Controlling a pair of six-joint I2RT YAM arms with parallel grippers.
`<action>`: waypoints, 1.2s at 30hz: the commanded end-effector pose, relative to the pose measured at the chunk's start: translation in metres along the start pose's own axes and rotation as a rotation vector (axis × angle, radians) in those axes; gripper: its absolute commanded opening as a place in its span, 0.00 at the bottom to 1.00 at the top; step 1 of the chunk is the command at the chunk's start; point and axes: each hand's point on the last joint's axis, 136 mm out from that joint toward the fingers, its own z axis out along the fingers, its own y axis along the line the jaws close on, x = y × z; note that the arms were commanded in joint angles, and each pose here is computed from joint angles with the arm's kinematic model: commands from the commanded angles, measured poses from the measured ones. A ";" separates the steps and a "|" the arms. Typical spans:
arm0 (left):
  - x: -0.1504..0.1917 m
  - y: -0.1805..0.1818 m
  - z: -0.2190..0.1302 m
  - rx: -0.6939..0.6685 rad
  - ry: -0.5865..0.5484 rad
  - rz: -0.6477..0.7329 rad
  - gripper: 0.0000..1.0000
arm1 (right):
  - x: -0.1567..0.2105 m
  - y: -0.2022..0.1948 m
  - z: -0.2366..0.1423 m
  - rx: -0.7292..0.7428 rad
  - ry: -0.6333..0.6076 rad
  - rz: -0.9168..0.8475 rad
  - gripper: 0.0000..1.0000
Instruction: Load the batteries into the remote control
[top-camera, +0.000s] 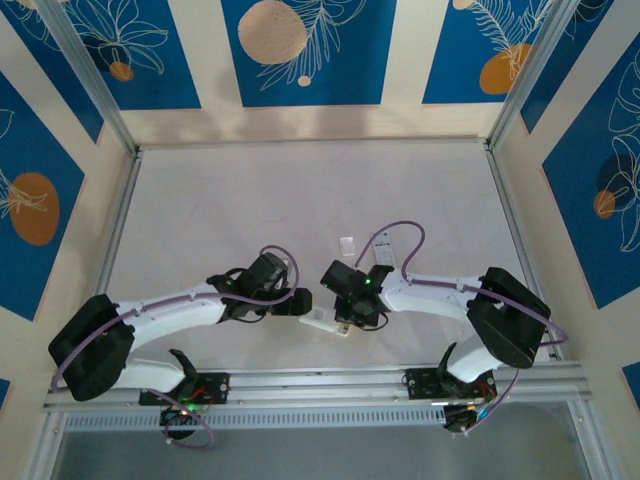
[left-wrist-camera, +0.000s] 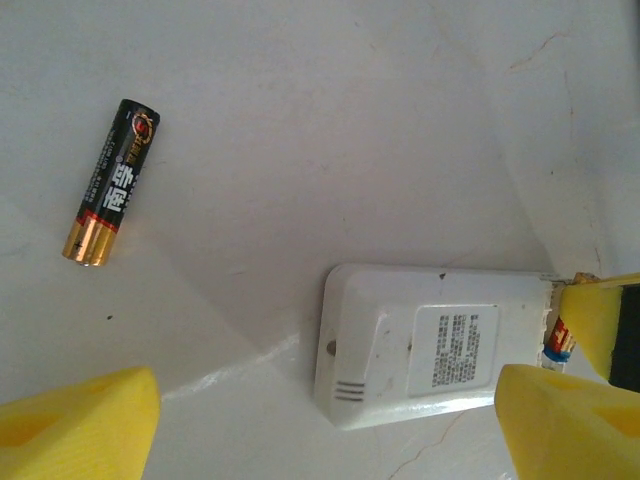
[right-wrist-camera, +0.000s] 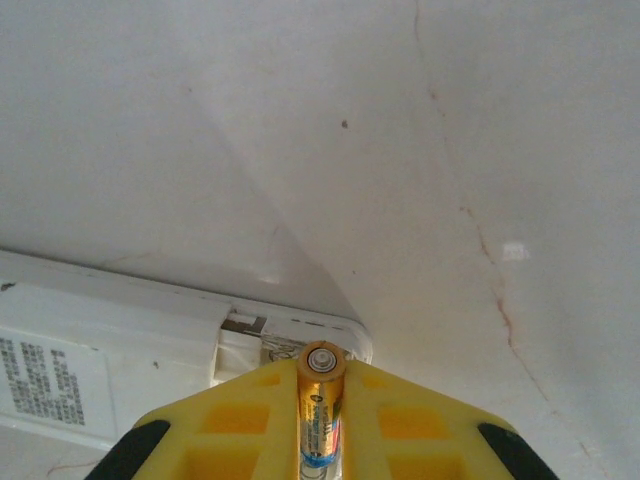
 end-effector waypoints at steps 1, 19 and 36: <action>-0.002 -0.001 -0.003 0.022 -0.011 -0.008 0.87 | 0.012 -0.009 0.002 0.052 0.069 0.029 0.17; 0.003 -0.004 0.000 0.048 0.013 -0.026 0.87 | -0.040 0.024 0.013 -0.069 -0.012 -0.274 0.14; 0.039 -0.017 0.006 0.079 0.103 0.014 0.76 | -0.042 0.021 -0.024 -0.093 -0.083 -0.559 0.15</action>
